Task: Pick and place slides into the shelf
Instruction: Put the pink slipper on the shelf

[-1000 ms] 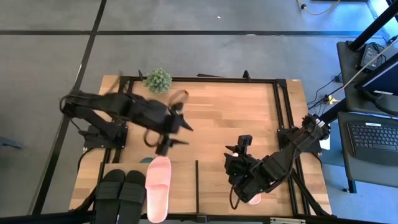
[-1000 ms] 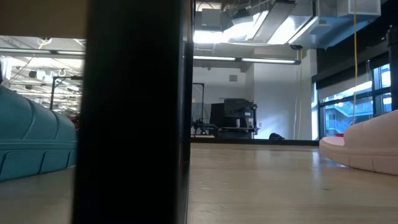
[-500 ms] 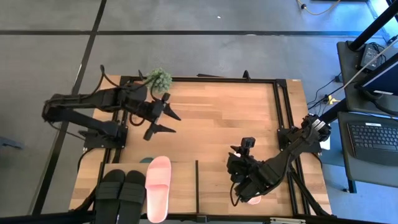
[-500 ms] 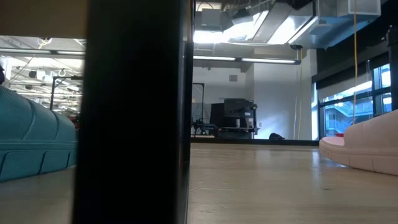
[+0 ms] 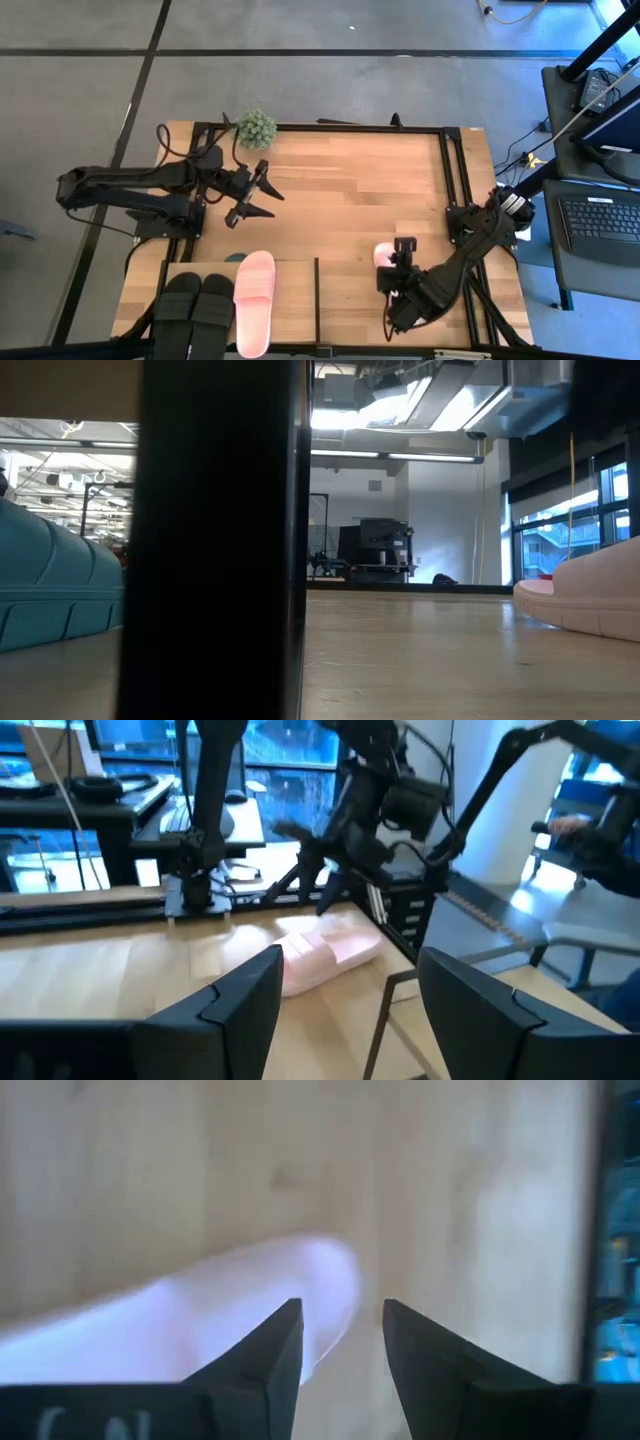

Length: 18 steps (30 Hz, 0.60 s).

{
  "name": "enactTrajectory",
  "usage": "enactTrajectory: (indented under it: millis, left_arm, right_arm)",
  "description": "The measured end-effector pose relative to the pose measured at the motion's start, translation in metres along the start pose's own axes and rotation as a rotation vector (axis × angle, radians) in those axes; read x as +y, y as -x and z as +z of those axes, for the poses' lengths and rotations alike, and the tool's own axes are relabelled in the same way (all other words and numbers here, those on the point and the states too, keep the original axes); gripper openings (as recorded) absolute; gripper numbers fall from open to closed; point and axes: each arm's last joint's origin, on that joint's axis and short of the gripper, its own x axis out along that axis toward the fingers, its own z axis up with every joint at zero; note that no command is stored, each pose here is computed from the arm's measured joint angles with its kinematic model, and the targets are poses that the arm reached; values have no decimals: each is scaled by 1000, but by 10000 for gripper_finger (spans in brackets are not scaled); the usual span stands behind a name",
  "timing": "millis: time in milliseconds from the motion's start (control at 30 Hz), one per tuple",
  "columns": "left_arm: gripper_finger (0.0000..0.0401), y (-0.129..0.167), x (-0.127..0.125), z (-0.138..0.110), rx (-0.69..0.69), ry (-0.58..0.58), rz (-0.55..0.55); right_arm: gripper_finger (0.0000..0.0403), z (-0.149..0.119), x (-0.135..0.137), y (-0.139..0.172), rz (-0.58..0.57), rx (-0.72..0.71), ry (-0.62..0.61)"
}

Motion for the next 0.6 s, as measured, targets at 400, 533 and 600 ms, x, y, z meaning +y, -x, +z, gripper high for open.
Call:
enactTrajectory:
  millis: [400, 533, 600]
  left_arm:
    - [224, -3, -5, -27, -122, -53, -39]
    - [224, -3, -6, -30, -120, -85, -39]
    - [224, -3, -6, -30, -118, -84, -39]
  right_arm:
    - [142, -20, 40, -3, 274, 37, 27]
    - [142, -29, 42, -12, 248, 59, 49]
    - [142, -32, 42, -17, 231, 72, 58]
